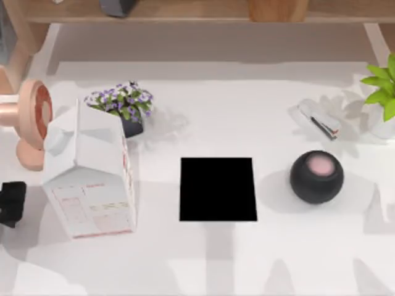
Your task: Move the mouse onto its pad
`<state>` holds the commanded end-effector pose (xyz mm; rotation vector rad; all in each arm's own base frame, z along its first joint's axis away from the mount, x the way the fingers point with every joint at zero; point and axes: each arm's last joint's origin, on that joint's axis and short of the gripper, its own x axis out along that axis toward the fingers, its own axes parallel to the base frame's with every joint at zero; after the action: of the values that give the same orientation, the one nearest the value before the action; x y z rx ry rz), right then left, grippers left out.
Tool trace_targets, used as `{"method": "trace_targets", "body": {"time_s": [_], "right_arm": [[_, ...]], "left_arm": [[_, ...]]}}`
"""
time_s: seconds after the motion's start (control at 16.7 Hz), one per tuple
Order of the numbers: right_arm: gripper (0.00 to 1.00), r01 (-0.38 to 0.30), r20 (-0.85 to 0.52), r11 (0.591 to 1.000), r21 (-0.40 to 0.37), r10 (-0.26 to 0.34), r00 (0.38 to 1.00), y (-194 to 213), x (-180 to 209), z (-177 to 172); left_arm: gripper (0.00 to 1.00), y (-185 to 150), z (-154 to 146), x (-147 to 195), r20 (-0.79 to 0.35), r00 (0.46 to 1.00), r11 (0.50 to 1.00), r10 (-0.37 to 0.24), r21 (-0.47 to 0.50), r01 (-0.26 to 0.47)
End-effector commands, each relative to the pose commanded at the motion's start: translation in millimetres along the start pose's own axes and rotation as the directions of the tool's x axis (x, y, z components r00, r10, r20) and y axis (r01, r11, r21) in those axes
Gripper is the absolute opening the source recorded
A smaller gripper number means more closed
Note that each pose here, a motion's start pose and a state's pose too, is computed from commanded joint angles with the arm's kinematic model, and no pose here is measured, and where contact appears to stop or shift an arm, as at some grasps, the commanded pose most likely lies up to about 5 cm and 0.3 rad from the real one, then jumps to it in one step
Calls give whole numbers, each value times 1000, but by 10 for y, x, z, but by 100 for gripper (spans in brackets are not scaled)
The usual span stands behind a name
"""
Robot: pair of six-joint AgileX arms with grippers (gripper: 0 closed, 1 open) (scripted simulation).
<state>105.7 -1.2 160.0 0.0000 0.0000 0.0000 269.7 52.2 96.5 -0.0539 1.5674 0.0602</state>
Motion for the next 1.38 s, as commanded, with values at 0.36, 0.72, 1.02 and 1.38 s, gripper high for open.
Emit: {"method": "trace_targets", "body": {"time_s": [0.36,0.72,1.02,1.38], "right_arm": [[100,0,0,1000,0,0,1000,0,0,0],[100,0,0,1000,0,0,1000,0,0,0],[100,0,0,1000,0,0,1000,0,0,0],[100,0,0,1000,0,0,1000,0,0,0]], "left_arm": [[0,0,0,0,0,1000,1000,0,0,0],[0,9,85,-454,39,999,1000,-3,2,3],[0,3,40,-1012,13,1000,1000,-6,4,6],[0,5,20,-1154,30,1000,1000,-4,3,4]]}}
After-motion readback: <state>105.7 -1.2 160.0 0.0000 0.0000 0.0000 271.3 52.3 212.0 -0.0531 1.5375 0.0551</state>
